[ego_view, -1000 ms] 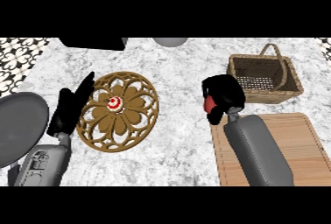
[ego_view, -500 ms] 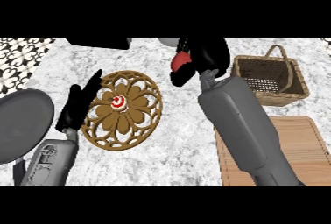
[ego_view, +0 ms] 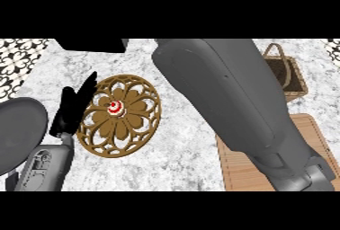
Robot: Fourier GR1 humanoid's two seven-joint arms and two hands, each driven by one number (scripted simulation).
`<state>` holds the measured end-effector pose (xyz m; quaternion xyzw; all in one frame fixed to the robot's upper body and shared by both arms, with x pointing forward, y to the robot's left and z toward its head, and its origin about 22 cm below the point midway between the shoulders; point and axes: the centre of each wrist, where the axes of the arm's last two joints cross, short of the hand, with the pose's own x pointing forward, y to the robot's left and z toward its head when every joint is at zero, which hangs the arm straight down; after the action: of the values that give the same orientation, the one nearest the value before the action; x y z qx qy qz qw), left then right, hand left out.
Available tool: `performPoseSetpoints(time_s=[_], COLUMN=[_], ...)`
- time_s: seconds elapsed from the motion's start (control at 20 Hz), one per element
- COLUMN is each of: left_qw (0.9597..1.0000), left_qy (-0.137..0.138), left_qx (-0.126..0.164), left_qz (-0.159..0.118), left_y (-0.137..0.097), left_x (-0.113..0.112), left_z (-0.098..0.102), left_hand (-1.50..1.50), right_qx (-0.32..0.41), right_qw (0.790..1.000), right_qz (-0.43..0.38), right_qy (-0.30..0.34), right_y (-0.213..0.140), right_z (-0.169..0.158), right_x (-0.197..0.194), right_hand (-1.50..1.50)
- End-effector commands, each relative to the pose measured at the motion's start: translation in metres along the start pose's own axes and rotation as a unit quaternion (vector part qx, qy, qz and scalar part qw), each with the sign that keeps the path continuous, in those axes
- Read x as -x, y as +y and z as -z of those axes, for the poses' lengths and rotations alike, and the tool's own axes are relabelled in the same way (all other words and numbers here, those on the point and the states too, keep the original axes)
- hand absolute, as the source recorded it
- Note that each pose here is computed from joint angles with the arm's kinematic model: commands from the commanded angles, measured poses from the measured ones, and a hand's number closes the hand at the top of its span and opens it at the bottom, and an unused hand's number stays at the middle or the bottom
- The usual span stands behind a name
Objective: Pick the bell pepper from the cutting board and place it in the basket
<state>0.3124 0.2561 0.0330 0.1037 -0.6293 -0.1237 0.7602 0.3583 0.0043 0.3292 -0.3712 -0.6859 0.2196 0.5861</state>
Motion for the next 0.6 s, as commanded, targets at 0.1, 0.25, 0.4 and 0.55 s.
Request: performPoseSetpoints(time_s=[0.1,0.25,0.4,0.55], left_qw=[0.9998,0.9999,0.9998,0.9998], left_qy=[0.007,0.005,0.001,0.002], left_qx=[-0.016,-0.015,-0.017,-0.021], left_qz=[-0.005,0.003,-0.006,-0.004], left_y=[0.013,0.018,0.016,0.004], left_x=[0.006,0.014,0.009,0.004], left_z=[-0.004,-0.012,-0.01,-0.006], left_hand=[0.0,0.0,0.0,0.0], right_qx=[0.02,0.052,0.067,0.072], right_qw=[0.999,0.998,0.996,0.987], right_qz=[0.03,0.016,-0.001,-0.112], right_qy=[0.019,0.036,0.052,0.09], right_y=[-0.029,-0.057,-0.081,-0.083], right_z=[0.004,0.029,0.04,0.057], right_x=[-0.056,-0.053,-0.061,-0.046], right_hand=[1.5,1.5,1.5,1.5])
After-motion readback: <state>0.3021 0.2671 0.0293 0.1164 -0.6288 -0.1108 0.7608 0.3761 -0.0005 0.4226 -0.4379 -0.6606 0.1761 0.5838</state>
